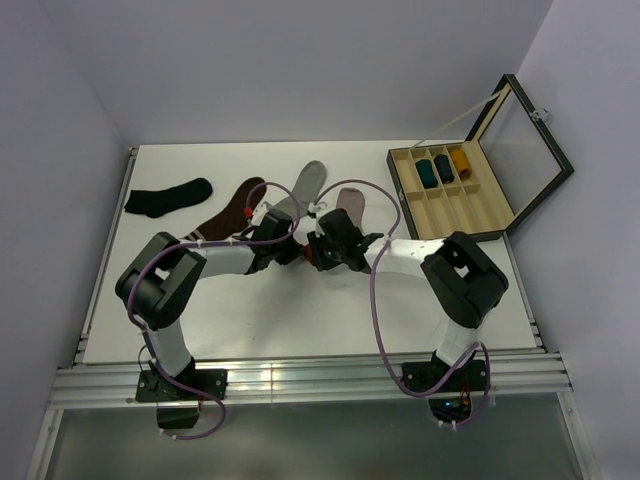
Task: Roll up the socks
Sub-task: Roll the sock at the center of the board.
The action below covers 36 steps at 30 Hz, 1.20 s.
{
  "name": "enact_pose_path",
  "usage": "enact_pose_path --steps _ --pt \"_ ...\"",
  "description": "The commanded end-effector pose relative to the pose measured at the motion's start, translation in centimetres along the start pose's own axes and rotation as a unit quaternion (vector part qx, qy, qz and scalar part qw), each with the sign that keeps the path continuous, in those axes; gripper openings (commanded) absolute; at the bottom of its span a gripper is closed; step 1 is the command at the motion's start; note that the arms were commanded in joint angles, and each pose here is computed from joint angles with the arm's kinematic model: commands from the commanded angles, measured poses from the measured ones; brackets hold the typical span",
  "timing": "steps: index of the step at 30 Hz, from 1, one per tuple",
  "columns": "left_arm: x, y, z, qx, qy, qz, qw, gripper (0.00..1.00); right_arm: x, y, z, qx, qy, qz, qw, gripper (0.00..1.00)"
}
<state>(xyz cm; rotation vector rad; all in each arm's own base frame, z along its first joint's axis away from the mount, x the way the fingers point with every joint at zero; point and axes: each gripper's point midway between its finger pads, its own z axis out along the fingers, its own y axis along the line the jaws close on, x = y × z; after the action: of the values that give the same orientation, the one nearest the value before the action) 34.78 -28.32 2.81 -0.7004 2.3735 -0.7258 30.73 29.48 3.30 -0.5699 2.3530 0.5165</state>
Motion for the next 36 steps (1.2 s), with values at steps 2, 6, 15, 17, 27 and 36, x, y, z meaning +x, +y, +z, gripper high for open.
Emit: enact_pose_path --steps 2,6,15,17,27,36 --pt "-0.5 0.1 0.2 -0.013 -0.013 0.014 1.000 0.14 -1.5 0.3 0.7 0.004 -0.015 -0.006 1.000 0.33" --pt "-0.6 -0.2 0.0 -0.008 -0.015 0.014 1.000 0.14 -1.2 0.2 1.1 0.004 -0.008 0.004 1.000 0.23" --pt "-1.7 -1.5 -2.1 0.022 -0.036 0.013 0.999 0.38 -0.5 -0.1 1.0 -0.074 0.030 0.108 0.991 0.00" --pt "-2.0 -1.6 -3.0 0.030 -0.042 0.012 0.999 0.46 -0.7 -0.1 0.8 -0.114 0.039 0.139 0.983 0.00" --pt "-1.2 -0.9 -4.0 0.048 -0.035 0.020 0.998 0.43 -0.5 -1.8 1.4 -0.175 0.074 0.259 0.947 0.00" --pt "-0.8 -0.5 -1.8 0.035 -0.029 0.033 0.998 0.26 0.2 -3.8 2.0 -0.162 0.093 0.308 0.933 0.00"
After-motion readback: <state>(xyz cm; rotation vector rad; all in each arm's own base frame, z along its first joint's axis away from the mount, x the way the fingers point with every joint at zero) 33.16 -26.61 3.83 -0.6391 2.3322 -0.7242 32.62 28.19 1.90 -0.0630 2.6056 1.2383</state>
